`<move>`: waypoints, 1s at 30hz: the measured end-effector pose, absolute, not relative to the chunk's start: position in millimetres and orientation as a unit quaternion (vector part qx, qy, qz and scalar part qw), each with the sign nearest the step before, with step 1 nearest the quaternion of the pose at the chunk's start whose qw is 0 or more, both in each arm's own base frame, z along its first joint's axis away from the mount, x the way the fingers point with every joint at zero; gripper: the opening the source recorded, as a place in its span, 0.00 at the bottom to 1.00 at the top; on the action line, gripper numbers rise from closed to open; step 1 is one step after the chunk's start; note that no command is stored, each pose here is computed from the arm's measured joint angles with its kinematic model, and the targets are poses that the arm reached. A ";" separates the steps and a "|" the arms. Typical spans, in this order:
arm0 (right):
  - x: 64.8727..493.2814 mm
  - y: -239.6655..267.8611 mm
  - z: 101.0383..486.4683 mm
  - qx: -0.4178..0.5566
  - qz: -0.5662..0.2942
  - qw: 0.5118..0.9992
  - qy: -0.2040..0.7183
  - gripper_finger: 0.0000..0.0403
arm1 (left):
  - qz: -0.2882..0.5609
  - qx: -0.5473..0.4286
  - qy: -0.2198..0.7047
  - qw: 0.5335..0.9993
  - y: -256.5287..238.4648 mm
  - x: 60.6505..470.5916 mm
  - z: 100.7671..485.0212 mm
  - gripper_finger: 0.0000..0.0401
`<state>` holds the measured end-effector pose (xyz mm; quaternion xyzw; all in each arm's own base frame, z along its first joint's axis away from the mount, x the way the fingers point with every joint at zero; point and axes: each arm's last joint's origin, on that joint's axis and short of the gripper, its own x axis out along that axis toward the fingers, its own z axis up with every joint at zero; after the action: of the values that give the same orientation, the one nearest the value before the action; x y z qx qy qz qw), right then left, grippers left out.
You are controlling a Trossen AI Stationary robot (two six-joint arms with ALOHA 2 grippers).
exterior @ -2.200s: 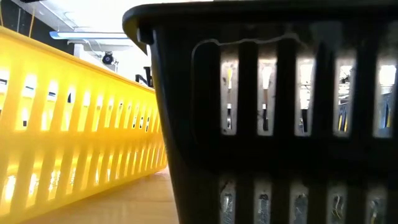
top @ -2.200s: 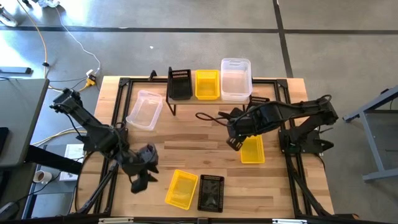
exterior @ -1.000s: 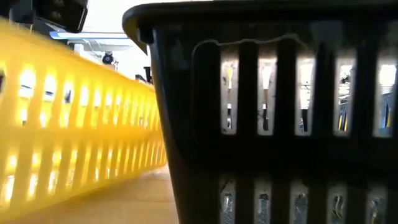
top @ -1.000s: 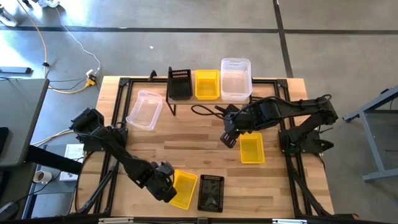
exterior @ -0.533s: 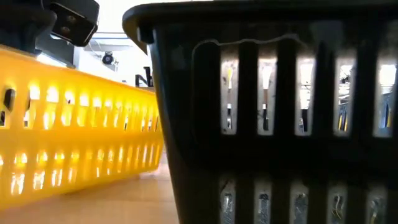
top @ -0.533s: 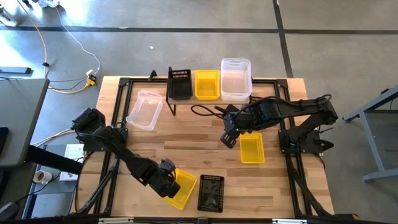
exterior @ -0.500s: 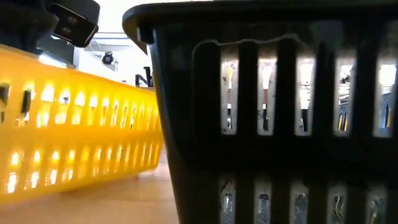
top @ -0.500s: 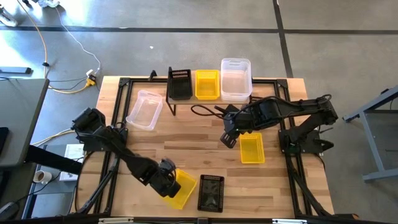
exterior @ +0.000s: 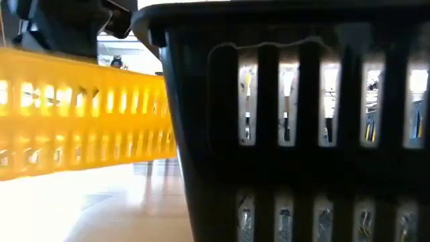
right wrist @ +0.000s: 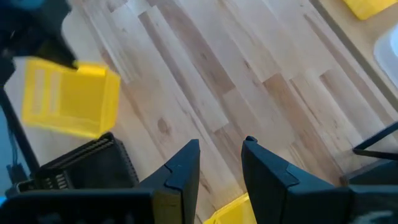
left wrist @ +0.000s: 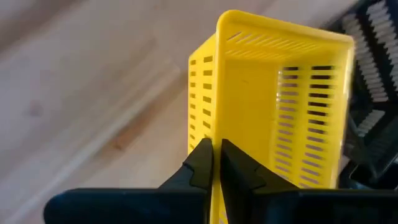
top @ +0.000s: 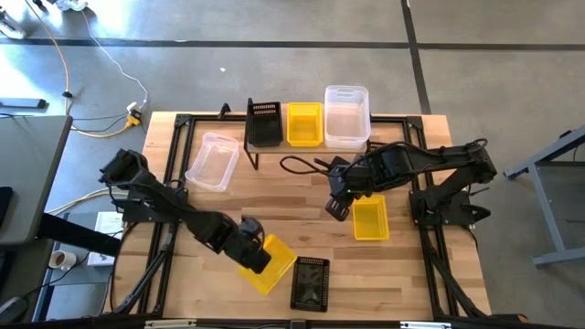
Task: Stack baskets on shelf by color
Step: Stack the bottom yellow basket on top of the yellow basket on the shelf
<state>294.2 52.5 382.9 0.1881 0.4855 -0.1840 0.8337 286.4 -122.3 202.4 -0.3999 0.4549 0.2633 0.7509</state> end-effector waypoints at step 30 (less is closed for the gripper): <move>350.3 70.6 379.1 -0.097 0.126 0.916 0.369 0.26 | 0.441 -0.550 0.240 0.667 -7.5 272.5 260.4 0.02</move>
<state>350.3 70.6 379.1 -0.0968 0.3692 0.1257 0.9157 272.5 -7.5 260.4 -0.5502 0.2403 0.4407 0.6674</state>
